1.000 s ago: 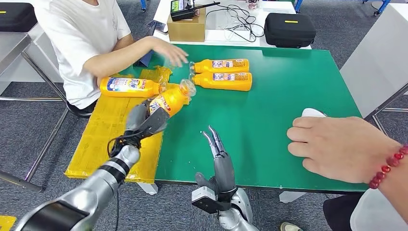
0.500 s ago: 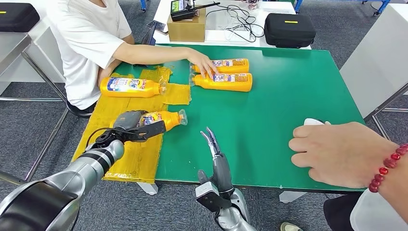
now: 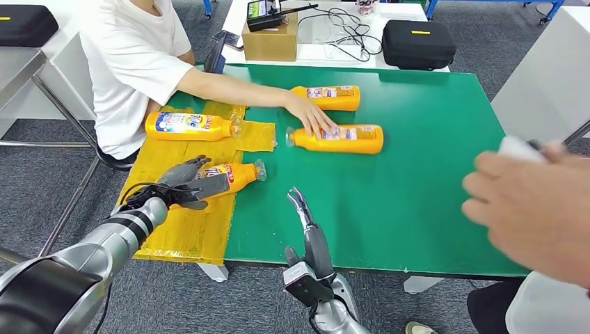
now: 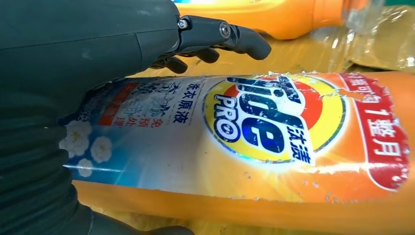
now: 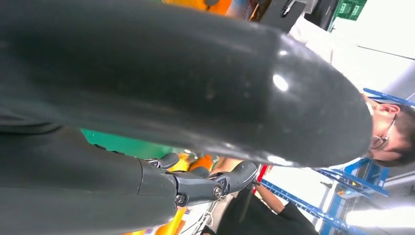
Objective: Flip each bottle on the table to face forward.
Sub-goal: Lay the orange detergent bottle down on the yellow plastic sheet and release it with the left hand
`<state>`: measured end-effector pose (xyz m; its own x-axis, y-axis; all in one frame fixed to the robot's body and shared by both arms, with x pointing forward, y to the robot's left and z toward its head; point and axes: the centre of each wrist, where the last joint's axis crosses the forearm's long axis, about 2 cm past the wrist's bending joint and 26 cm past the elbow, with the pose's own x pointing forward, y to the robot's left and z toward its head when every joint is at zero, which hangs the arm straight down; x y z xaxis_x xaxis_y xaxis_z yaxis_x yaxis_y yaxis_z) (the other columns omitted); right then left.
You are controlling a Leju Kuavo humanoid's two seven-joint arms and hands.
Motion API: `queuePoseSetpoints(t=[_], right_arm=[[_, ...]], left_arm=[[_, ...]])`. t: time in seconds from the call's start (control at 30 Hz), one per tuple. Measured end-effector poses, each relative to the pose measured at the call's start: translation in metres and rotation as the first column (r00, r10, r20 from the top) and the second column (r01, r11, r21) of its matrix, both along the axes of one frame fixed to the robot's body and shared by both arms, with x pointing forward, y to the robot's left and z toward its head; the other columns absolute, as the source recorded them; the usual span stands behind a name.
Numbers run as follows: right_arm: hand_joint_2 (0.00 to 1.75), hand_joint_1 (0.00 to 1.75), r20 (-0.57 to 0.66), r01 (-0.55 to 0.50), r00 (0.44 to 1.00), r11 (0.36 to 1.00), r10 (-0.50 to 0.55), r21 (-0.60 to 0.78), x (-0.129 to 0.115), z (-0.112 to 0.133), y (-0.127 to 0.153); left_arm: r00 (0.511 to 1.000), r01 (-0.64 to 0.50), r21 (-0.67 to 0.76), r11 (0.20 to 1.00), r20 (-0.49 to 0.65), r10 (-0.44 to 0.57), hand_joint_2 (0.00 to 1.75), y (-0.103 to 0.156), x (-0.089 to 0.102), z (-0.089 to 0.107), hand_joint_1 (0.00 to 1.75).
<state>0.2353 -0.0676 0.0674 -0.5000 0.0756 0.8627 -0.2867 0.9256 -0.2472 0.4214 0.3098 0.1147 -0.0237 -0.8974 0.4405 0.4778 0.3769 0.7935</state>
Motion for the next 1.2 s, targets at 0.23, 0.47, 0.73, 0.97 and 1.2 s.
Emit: queuePoseSetpoints(t=[0.23, 0.47, 0.73, 0.97, 1.2], right_arm=[[0.0, 0.0, 0.016, 0.019, 1.0, 1.0, -0.018, -0.022, -0.003, -0.002, 0.0], [0.0, 0.0, 0.23, 0.134, 0.969, 0.973, -0.089, -0.188, 0.001, -0.003, -0.01], [1.75, 0.0, 0.328, 0.242, 0.941, 0.847, -0.086, -0.474, 0.016, -0.006, -0.039], [1.75, 0.0, 0.295, 0.283, 0.948, 0.751, -0.123, -0.597, 0.02, -0.013, -0.052], [1.75, 0.0, 0.277, 0.313, 0.946, 0.695, -0.168, -0.647, 0.026, -0.017, -0.067]], left_arm=[[0.99, 0.091, -0.294, 0.951, 0.134, -0.054, 1.75, 0.013, -0.007, -0.006, 0.0], [0.957, 0.162, -0.578, 0.8, 0.291, 0.017, 1.75, 0.006, -0.011, 0.006, 0.0], [0.86, 0.321, -0.667, 0.672, 0.503, 0.088, 1.75, -0.03, -0.036, 0.043, 0.0], [0.811, 0.381, -0.671, 0.636, 0.572, 0.118, 1.75, -0.042, -0.056, 0.049, 0.0], [0.786, 0.443, -0.692, 0.57, 0.606, 0.124, 1.75, -0.052, -0.079, 0.052, 0.0]])
